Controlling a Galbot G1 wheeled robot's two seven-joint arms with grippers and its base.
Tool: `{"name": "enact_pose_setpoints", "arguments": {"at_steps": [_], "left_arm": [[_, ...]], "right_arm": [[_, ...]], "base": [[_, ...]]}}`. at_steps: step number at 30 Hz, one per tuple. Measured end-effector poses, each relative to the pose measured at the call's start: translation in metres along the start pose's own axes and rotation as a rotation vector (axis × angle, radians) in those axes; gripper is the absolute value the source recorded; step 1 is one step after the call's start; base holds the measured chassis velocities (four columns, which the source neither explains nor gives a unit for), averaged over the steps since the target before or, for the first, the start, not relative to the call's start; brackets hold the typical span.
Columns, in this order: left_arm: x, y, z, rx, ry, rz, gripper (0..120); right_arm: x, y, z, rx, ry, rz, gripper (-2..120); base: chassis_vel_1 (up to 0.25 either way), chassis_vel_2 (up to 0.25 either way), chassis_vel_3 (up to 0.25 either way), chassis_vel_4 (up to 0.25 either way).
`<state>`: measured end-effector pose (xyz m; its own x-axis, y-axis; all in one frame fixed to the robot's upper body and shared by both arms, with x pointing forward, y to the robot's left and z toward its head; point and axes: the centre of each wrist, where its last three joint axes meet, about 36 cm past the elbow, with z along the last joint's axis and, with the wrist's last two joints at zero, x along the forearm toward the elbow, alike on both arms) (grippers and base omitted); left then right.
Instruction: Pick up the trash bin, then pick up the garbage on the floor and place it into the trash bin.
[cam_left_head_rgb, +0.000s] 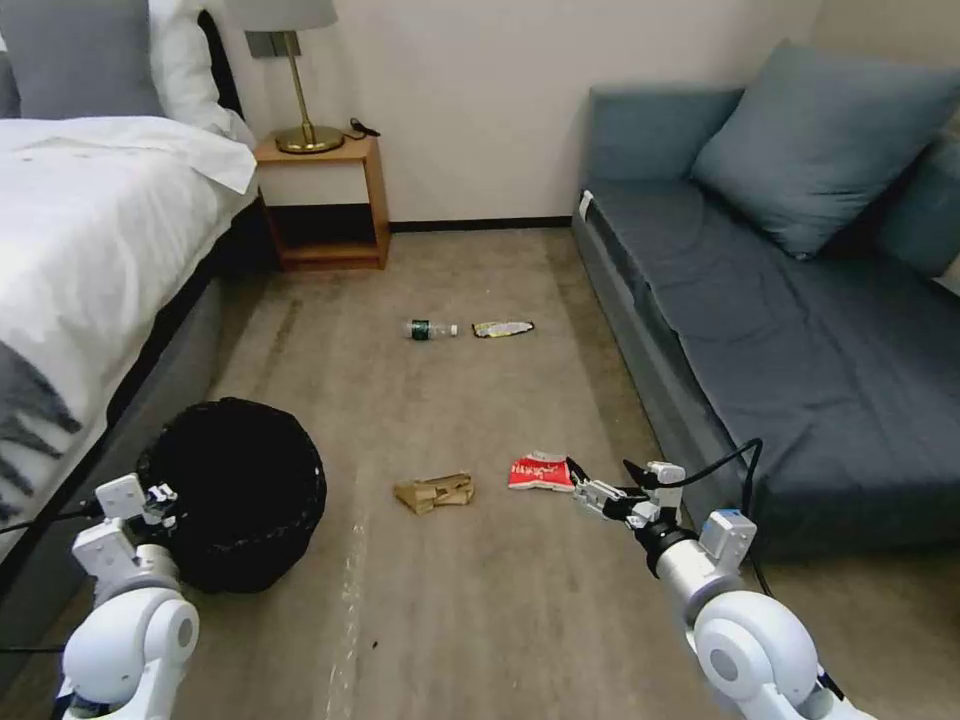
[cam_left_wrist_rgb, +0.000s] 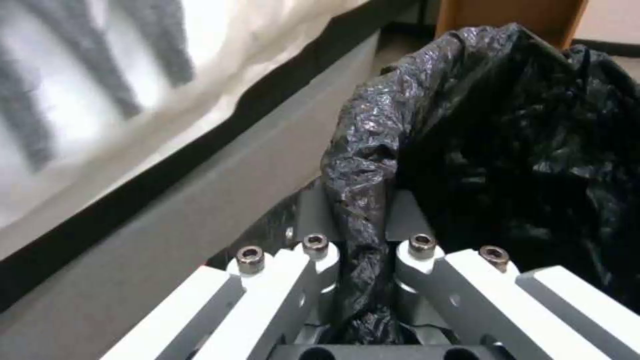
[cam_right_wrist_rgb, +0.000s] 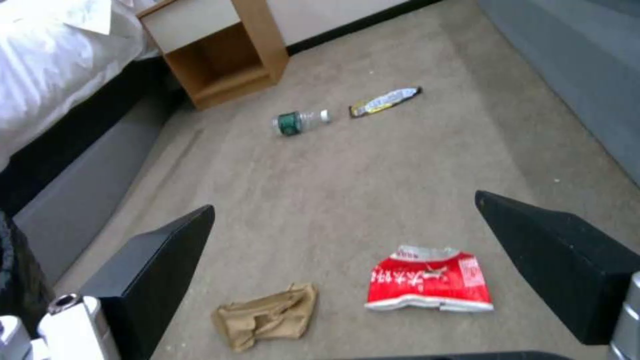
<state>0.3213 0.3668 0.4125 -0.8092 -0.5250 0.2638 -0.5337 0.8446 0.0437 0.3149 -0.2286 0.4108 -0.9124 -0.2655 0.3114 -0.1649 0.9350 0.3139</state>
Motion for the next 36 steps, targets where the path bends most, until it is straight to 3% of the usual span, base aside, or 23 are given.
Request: {"name": "enact_pose_setpoints", "arguments": {"at_steps": [24, 34, 36], "left_arm": [[-0.002, 0.001, 0.001, -0.009, -0.003, 0.006, 5], [0.002, -0.001, -0.004, -0.031, -0.017, 0.031, 5], [0.006, -0.001, -0.005, -0.036, -0.02, 0.034, 5]], "right_arm": [[-0.004, 0.002, 0.011, 0.039, 0.035, -0.024, 100], [-0.066, -0.013, 0.008, 0.166, 0.082, -0.1, 100], [-0.093, -0.015, 0.009, 0.238, 0.104, -0.162, 100]], "base": [[-0.127, 0.126, 0.124, -0.127], [-0.004, 0.002, 0.005, -0.002], [0.0, 0.0, 0.0, 0.0]]}}
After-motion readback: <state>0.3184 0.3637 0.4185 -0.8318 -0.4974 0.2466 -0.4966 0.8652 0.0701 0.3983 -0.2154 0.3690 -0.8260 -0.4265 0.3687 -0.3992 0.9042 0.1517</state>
